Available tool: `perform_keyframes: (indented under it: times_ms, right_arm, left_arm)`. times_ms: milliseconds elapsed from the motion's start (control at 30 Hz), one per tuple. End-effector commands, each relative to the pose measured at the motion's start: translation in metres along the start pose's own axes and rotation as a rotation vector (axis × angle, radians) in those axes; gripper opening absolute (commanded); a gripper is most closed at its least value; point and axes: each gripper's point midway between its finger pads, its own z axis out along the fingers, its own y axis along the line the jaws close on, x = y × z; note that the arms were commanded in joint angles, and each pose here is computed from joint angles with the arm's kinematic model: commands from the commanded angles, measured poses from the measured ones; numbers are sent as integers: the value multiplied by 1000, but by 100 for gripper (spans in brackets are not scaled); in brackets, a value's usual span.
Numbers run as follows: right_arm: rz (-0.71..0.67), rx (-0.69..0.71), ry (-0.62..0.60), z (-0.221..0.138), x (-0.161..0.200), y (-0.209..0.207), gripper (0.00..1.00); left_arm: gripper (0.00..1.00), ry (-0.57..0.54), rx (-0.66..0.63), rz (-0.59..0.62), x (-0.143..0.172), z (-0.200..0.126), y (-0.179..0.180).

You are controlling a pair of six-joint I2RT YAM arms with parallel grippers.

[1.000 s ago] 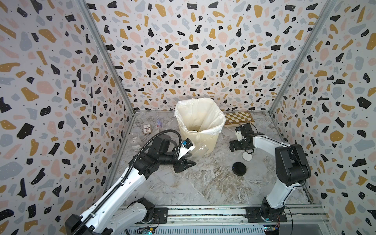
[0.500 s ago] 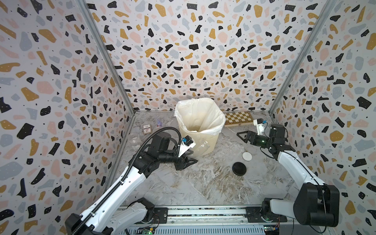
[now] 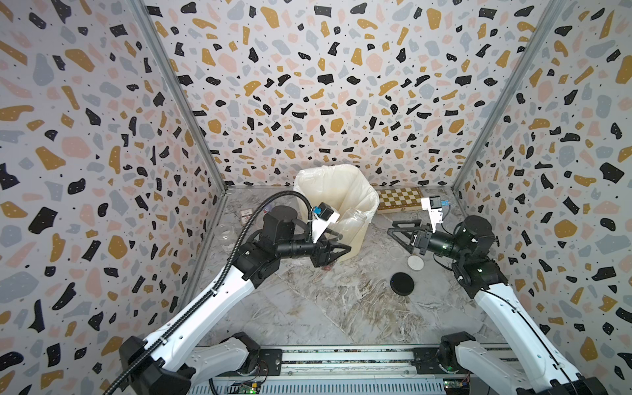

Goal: Empty the moldy dried flower tea in the jars
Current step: Pour the moldy dried flower tea into the trash bin.

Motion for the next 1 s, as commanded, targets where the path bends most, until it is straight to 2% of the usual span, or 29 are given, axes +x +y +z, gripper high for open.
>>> perform_keyframes:
  times_ms: [0, 100, 233, 400, 500, 600, 700, 767, 800, 867, 967]
  right_arm:
    - [-125, -90, -63, 10, -30, 40, 100]
    - [-155, -139, -69, 24, -40, 50, 100]
    - [-220, -221, -73, 46, -51, 73, 100]
    - [-226, -255, -63, 61, -58, 76, 94]
    - [-238, -289, -60, 65, -61, 84, 85]
    - [-244, -300, -59, 68, -62, 88, 67]
    - [-248, -297, -59, 68, -63, 90, 59]
    - [-253, -282, -56, 68, -64, 88, 55]
    - [-257, -275, -56, 69, -65, 87, 55]
    - [-258, -254, -46, 70, -65, 83, 48]
    - [-263, -237, -49, 69, -69, 78, 45]
  left_arm:
    - [38, -175, 71, -31, -59, 1, -19]
    - [38, -206, 121, -27, -70, 7, -34]
    - [38, -214, 153, -57, -70, 19, -39]
    - [38, -262, 183, -59, -73, 17, -47]
    - [38, -275, 181, -77, -73, 19, -44]
    - [39, -285, 181, -98, -72, 23, -41]
    - [39, -289, 184, -115, -70, 26, -38]
    - [44, -289, 172, -125, -67, 26, -36]
    - [49, -291, 158, -129, -65, 26, -33]
    - [59, -298, 142, -131, -64, 24, -32]
    - [77, -290, 116, -129, -62, 21, -29]
